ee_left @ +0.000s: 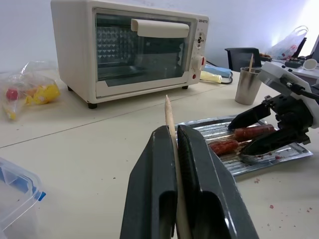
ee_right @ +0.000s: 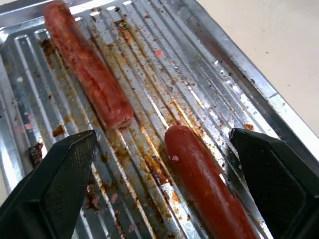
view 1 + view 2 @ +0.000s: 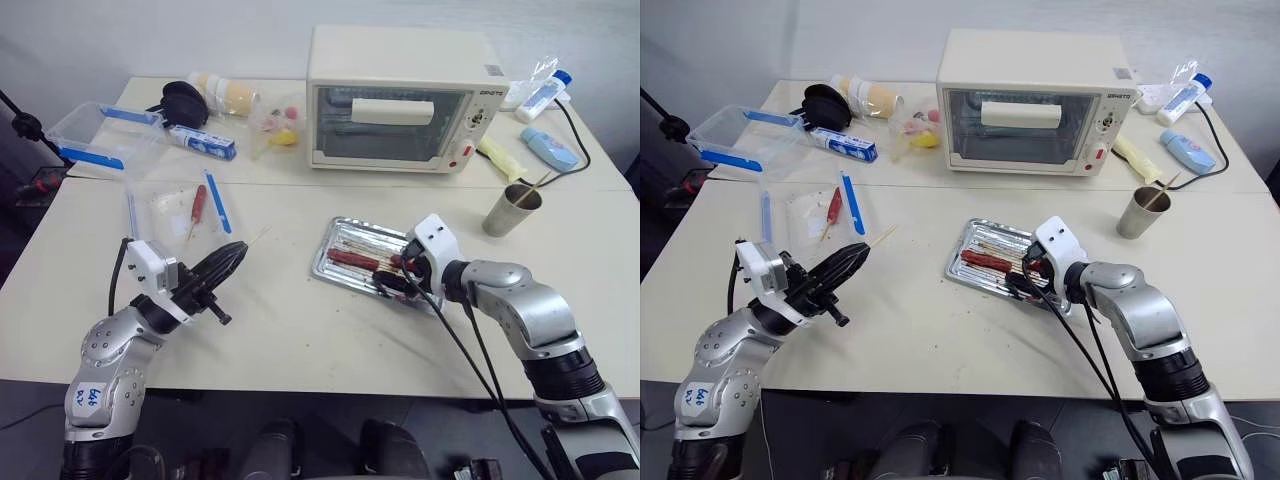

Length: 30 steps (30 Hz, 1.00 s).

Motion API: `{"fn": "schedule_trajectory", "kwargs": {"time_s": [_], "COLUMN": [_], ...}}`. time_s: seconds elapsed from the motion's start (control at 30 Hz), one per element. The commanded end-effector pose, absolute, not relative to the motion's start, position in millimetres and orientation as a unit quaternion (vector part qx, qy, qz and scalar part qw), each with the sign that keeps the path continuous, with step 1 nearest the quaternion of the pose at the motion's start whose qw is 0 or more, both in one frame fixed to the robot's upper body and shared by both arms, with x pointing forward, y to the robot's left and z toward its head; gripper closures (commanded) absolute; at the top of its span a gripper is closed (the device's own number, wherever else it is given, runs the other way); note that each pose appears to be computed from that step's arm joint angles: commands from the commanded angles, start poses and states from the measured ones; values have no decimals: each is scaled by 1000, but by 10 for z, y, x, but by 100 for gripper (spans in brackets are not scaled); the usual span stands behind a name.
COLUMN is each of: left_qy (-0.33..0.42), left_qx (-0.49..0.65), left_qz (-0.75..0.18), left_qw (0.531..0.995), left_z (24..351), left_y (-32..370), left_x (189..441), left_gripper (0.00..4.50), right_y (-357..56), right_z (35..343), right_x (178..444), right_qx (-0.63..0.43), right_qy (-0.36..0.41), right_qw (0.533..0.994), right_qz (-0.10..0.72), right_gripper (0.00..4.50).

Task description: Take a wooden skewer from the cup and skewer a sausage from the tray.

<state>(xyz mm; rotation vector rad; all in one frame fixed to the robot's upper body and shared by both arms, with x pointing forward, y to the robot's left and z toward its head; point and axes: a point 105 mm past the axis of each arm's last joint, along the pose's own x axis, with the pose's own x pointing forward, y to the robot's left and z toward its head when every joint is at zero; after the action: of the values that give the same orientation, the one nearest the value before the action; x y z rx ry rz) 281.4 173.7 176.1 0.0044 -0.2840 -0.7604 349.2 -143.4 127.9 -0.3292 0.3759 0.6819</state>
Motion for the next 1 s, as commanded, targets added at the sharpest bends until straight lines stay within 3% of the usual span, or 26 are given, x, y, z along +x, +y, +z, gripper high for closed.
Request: {"fn": "schedule_trajectory", "kwargs": {"time_s": [0.03, 0.5, 0.6, 0.77, 1.0], "left_qy": [-158, -158, -158, -156, -155], "left_qx": [14, 8, 9, 9, 9], "left_qz": [-374, -380, -383, -385, -389], "left_qw": [914, 911, 910, 910, 908], "left_z": [1857, 1842, 1848, 1848, 1839], "left_y": [1727, 1689, 1683, 1700, 1685], "left_x": [2790, 2809, 2811, 2801, 2797], "left_gripper": [450, 450, 450, 450, 450], "right_y": [-1517, -1496, -1542, -1567, -1577], "right_z": [1380, 1406, 1402, 1444, 1448], "right_x": [3428, 3567, 3583, 3570, 3547], "right_qx": [-171, -185, -186, -191, -196], "right_qy": [167, 139, 151, 156, 162], "right_qw": [904, 898, 897, 891, 882], "right_qz": [354, 374, 373, 382, 396], "right_gripper": [2, 2, 55, 219, 219]}}
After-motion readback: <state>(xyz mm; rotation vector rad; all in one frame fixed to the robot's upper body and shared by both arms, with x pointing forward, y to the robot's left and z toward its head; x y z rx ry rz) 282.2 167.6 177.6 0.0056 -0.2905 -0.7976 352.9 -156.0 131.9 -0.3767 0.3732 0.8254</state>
